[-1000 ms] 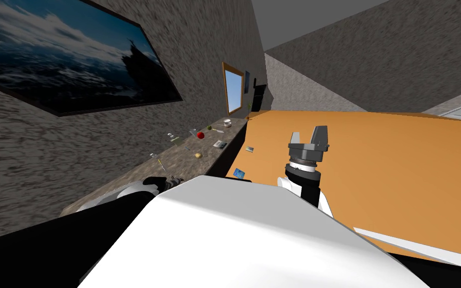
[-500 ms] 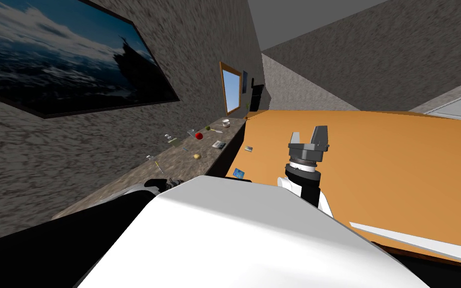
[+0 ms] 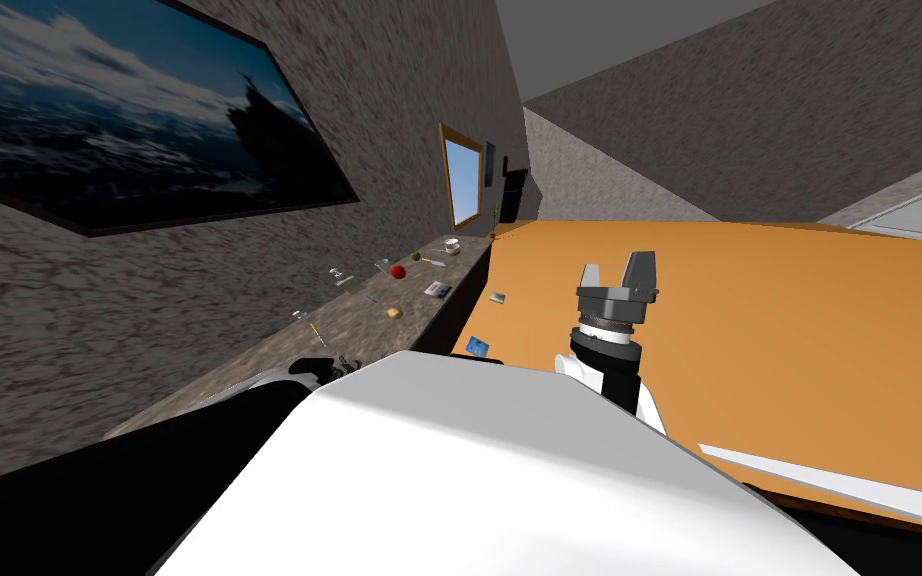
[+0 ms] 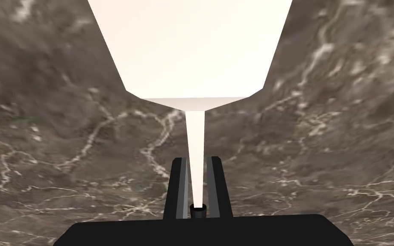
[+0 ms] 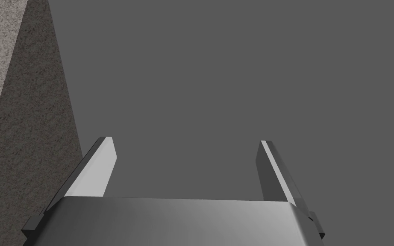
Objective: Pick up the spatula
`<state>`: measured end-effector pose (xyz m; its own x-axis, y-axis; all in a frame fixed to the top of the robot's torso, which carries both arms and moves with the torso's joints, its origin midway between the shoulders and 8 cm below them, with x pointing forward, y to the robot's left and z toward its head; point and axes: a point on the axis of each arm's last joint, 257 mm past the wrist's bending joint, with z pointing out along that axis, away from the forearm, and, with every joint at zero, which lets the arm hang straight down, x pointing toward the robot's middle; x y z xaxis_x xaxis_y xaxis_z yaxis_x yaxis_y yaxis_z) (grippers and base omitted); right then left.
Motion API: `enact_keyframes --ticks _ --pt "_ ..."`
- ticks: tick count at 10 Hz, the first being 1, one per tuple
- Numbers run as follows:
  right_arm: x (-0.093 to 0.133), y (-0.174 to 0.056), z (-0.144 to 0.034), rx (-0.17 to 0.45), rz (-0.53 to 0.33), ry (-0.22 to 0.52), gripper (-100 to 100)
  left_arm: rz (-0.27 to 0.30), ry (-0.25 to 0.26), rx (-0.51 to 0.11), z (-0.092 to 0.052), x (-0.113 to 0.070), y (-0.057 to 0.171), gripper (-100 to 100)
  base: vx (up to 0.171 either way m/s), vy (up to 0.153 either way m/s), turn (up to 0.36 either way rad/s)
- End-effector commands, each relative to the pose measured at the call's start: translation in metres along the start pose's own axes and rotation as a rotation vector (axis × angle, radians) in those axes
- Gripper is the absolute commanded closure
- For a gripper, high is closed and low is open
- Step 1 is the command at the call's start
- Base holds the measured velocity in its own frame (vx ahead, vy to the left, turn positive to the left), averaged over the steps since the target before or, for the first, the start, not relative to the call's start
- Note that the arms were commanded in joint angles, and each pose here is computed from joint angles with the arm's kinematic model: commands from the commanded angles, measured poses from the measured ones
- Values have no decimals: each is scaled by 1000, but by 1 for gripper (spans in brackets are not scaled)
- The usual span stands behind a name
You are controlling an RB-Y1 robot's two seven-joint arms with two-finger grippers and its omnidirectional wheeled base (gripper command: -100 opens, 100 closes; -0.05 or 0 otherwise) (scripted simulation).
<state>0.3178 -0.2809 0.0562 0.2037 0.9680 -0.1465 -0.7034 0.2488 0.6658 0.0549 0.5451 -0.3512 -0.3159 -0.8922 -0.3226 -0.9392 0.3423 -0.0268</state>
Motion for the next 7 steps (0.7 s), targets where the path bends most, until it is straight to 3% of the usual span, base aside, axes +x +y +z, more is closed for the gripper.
enact_keyframes --ticks 1,2,3,5,6,7 --pt "0 0 0 0 0 0 0 0 0 0 0 0 0 100 0 0 0" --pt "0 0 0 0 0 0 0 0 0 0 0 0 0 0 0 0 0" --pt "0 0 0 0 0 0 0 8 0 4 -8 -1 -5 100 -1 -2 79" --pt "0 0 0 0 0 0 0 20 1 7 -17 -2 -11 100 -3 -6 72" --pt "0 0 0 0 0 0 0 17 0 7 -15 -2 -9 100 0 0 0" --pt "0 0 0 0 0 0 0 17 1 6 -15 -2 -9 0 0 0 0"
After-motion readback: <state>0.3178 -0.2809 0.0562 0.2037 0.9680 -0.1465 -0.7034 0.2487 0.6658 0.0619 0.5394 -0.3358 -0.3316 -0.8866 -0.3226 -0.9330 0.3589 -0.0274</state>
